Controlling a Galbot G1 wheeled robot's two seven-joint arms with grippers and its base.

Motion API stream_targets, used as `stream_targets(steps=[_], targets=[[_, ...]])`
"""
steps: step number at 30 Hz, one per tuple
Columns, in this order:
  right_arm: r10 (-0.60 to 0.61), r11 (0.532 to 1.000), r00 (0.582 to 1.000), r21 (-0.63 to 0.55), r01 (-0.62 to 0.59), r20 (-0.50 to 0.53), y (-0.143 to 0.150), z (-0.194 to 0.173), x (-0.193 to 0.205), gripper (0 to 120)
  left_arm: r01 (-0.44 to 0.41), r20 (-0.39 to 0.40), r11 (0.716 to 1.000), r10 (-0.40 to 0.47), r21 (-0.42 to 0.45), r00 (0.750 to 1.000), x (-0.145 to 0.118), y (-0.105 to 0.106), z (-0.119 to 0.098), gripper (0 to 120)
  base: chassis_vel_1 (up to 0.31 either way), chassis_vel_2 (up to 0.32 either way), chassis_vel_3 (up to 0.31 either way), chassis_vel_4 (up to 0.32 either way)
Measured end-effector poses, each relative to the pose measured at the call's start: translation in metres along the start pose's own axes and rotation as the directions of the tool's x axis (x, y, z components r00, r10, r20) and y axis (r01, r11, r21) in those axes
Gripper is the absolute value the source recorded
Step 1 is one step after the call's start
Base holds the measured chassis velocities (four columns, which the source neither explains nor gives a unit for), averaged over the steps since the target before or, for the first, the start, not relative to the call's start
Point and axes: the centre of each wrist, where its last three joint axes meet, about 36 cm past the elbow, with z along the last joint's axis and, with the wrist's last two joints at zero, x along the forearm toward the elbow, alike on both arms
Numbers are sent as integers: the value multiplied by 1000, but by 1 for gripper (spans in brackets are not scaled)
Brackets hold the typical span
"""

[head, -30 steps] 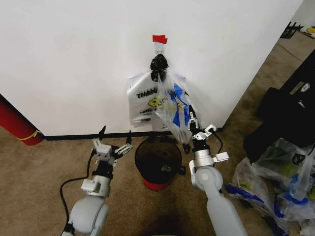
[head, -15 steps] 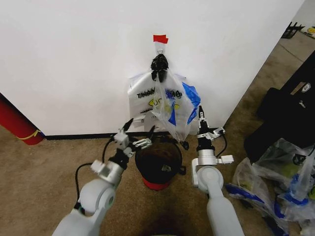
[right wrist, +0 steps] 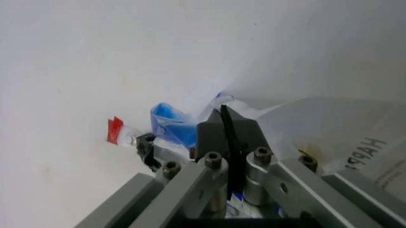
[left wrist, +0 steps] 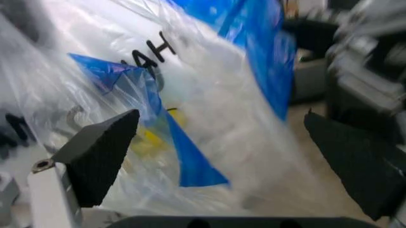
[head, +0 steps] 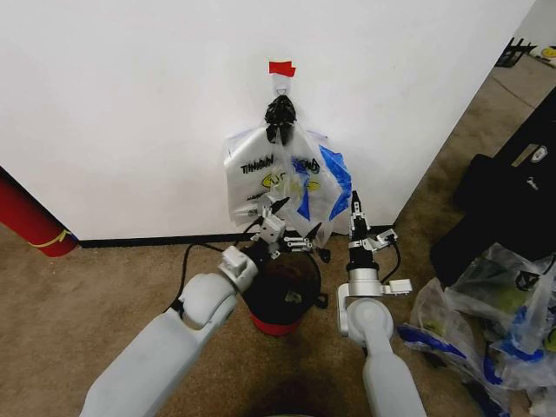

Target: Pick up the garbage bag from the wall and place it over the trash bin.

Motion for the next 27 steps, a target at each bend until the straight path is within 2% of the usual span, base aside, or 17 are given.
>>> stream_targets(steps=[2, 8, 12, 15, 18, 20, 23, 27], targets=[[-3, 1000, 1000, 8, 3, -3, 0, 0, 1, 0, 20, -29, 998, -22, -61, 999, -11, 1, 3, 100, 0, 0, 0, 0], [-12, 999, 1000, 35, 13, -13, -1, 1, 3, 0, 55, -89, 988, -69, -147, 994, -31, -6, 10, 95, 0, 0, 0, 0], [-19, 998, 1000, 54, 21, -21, -1, 3, 5, 0, 76, -138, 974, -107, -214, 985, -42, -17, 16, 81, 0, 0, 0, 0], [-21, 998, 1000, 59, 23, -22, -1, 3, 5, 0, 81, -146, 971, -115, -223, 983, -44, -18, 16, 76, 0, 0, 0, 0], [-26, 997, 999, 68, 28, -19, 0, 2, 6, 0, 104, -178, 961, -153, -257, 972, -45, -21, 18, 59, 0, 0, 0, 0], [-27, 997, 999, 70, 28, -18, 0, 1, 6, 0, 109, -183, 958, -161, -264, 970, -45, -21, 18, 56, 0, 0, 0, 0], [-28, 997, 999, 73, 29, -15, 1, -1, 8, 0, 129, -202, 943, -196, -306, 959, -42, -21, 20, 42, 0, 0, 0, 0], [-28, 996, 1000, 80, 29, -13, 1, -1, 10, 0, 144, -212, 940, -216, -310, 953, -37, -23, 19, 27, 0, 0, 0, 0]])
